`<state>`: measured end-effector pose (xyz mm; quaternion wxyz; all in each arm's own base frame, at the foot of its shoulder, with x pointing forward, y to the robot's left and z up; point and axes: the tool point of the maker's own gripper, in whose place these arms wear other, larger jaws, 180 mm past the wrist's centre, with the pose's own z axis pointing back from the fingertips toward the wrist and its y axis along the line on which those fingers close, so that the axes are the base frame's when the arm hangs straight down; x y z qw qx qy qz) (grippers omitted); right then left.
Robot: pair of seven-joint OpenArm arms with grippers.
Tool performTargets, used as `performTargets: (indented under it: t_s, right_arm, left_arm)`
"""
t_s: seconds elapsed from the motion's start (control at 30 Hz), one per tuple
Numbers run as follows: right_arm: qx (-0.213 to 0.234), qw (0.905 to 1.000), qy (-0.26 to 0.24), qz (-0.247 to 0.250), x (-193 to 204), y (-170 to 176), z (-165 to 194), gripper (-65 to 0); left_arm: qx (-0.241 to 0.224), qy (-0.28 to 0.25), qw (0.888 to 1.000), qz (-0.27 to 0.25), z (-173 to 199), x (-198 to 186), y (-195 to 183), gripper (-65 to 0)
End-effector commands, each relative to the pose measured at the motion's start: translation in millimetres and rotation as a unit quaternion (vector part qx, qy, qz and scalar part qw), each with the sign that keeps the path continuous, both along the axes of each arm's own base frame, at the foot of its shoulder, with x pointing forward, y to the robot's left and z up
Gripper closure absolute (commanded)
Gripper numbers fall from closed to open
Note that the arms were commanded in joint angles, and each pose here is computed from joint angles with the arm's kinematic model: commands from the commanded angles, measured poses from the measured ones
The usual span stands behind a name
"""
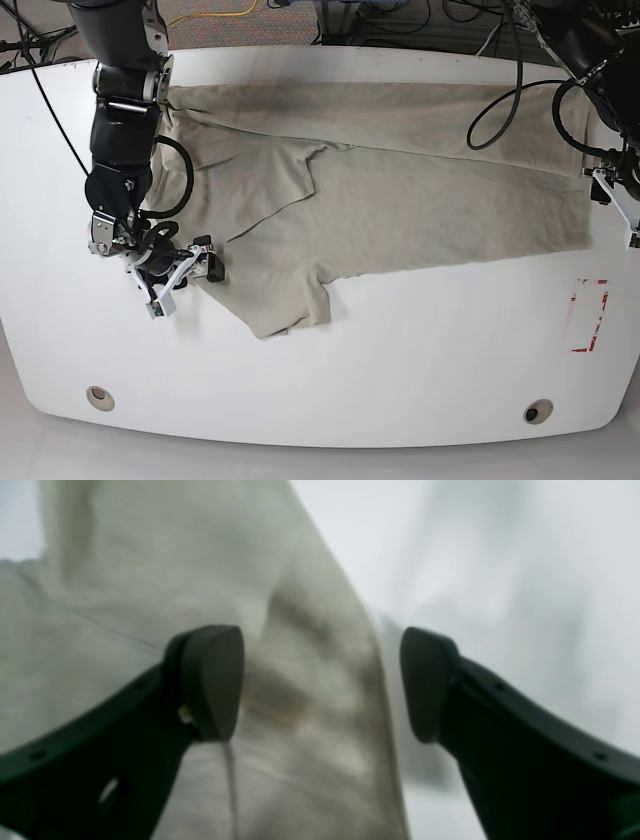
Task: Fold the T-shirt properly
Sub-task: 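Release the right gripper and move it along the shirt side toward the sleeve, then move the left gripper along the shirt side and pinch the fabric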
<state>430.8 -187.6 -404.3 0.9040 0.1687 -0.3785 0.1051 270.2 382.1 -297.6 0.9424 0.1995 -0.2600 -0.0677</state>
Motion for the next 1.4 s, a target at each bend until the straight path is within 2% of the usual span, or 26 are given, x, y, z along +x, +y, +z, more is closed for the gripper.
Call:
performTargets:
  t_s: [0.0,0.33,0.57,0.77,0.87,1.03,1.07,1.27,1.37]
  right_arm:
    - [0.012,0.9993,-0.034,-0.009,20.6,-4.0,19.1,-46.6]
    - [0.027,0.9993,-0.022,-0.015,13.2,0.4,2.7,-45.5]
    - [0.040,0.9991,-0.012,-0.010,4.6,16.2,-8.3,-28.4]
    - [0.046,0.9989,-0.010,-0.006,4.2,24.8,-9.7,-25.2]
    - [0.047,0.9988,-0.010,-0.006,4.2,25.7,-9.8,-20.3]
    - [0.046,0.9988,-0.011,-0.006,4.4,24.8,-9.5,-2.1]
    - [0.046,0.9988,-0.012,-0.006,5.0,24.8,-8.8,0.0]
    - [0.046,0.9988,-0.013,-0.006,5.7,24.8,-8.2,0.0]
    - [0.046,0.9989,-0.013,-0.007,5.6,24.0,-8.1,0.0]
  left_arm:
    - [0.017,-0.019,1.000,-0.001,16.3,6.0,6.5,-42.2]
    - [0.024,-0.020,1.000,0.000,20.2,5.5,11.2,-42.2]
    - [0.024,-0.018,1.000,0.001,19.0,5.3,12.0,-42.2]
    - [0.022,-0.040,0.999,-0.014,20.9,14.6,8.6,-42.4]
    - [0.013,-0.039,0.999,-0.014,13.3,17.5,9.9,-42.6]
    - [-0.015,-0.045,0.999,-0.022,-0.9,35.9,8.2,-42.8]
    - [-0.020,-0.044,0.999,-0.024,-3.7,39.5,8.9,-42.8]
    - [-0.078,-0.048,0.995,-0.025,-25.6,67.1,13.4,-43.6]
    - [-0.115,-0.060,0.991,-0.021,-36.3,81.7,13.3,-49.0]
